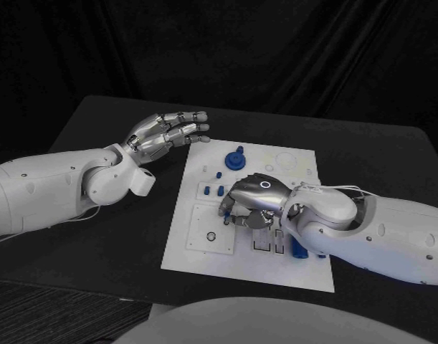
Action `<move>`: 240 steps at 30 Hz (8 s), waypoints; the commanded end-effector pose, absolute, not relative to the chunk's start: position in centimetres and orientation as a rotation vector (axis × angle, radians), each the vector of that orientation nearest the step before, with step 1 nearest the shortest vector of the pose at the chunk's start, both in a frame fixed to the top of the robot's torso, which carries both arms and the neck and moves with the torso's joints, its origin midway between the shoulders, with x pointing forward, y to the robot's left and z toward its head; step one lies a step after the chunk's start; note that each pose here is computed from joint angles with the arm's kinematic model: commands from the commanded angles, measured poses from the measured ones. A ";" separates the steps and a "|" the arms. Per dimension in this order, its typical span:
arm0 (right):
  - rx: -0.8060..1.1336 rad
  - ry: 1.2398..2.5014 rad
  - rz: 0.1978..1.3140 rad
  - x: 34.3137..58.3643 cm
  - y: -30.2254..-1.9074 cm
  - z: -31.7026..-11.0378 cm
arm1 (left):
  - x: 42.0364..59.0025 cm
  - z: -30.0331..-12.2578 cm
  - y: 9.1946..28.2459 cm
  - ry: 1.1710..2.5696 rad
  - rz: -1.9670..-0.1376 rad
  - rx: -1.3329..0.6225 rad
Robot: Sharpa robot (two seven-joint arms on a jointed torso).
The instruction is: Assemble the parts on the task board
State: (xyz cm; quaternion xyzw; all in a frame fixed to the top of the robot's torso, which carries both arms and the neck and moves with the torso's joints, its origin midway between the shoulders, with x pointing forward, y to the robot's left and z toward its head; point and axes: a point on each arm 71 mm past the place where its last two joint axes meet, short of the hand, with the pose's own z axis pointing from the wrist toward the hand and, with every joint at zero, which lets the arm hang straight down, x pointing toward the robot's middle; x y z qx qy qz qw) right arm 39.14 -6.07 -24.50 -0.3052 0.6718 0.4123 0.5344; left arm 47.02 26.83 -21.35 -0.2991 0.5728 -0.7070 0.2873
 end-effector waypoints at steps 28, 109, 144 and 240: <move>-0.714 1.625 0.976 38.4 -6.2 -25.2 | 46.8 -20.7 26.7 1.423 -1.976 -0.765; -1.109 1.496 0.764 37.5 -4.8 -23.0 | 47.0 -21.2 25.8 1.456 -1.979 -0.771; -1.072 1.493 0.768 38.1 -4.6 -23.3 | 47.0 -21.3 25.7 1.468 -1.985 -0.773; -0.990 1.539 0.756 37.6 -4.8 -24.5 | 47.2 -21.9 25.4 1.514 -1.978 -0.790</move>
